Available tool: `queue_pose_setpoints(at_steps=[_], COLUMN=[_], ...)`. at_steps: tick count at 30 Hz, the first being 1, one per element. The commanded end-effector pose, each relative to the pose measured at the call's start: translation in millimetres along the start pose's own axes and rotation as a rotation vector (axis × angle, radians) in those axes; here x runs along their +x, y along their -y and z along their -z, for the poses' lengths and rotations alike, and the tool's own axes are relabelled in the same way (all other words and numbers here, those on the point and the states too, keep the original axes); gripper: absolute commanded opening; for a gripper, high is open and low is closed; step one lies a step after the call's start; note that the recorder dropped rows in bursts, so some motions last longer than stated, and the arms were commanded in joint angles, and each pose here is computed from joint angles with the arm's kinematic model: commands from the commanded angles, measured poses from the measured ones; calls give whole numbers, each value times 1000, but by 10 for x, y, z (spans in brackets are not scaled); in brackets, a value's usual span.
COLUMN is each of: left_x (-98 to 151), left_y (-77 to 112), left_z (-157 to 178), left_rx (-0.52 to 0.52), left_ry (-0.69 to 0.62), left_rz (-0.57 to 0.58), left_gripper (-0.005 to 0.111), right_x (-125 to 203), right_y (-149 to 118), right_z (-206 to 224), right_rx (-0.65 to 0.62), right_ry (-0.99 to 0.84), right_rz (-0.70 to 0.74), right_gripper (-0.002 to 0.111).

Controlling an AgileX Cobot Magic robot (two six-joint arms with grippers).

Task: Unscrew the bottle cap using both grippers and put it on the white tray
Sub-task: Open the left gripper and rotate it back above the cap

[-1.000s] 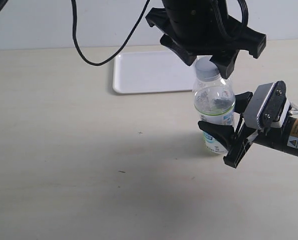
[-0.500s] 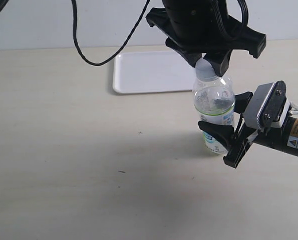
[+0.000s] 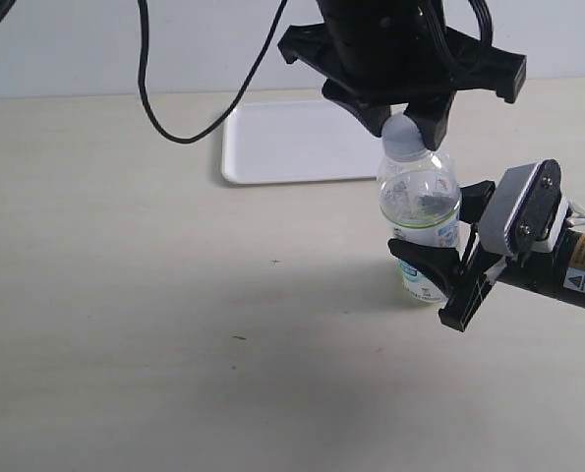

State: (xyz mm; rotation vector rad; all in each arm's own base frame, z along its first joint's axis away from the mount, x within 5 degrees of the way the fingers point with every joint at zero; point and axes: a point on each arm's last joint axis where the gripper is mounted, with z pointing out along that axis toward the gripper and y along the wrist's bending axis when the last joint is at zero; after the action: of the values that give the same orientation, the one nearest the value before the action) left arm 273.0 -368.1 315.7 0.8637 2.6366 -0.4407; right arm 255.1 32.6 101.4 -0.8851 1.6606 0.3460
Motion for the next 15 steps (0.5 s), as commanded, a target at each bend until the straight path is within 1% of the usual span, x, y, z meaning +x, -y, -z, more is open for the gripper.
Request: queue_pose_setpoints(at_steps=[1, 5, 15], left_x=[-11, -7, -3], left_y=[-3, 9, 25], left_z=[71, 71, 72], left_rx=[1, 14, 31], left_ry=[14, 9, -3], left_rz=[141, 254, 591], left_gripper=[0, 0, 0], right_x=[-14, -17, -21], right_y=[12, 21, 36], right_z=[3, 4, 4], right_rx=[5, 15, 31], right_ry=[14, 17, 21], right_rz=[7, 5, -1], right_gripper=[0, 0, 0])
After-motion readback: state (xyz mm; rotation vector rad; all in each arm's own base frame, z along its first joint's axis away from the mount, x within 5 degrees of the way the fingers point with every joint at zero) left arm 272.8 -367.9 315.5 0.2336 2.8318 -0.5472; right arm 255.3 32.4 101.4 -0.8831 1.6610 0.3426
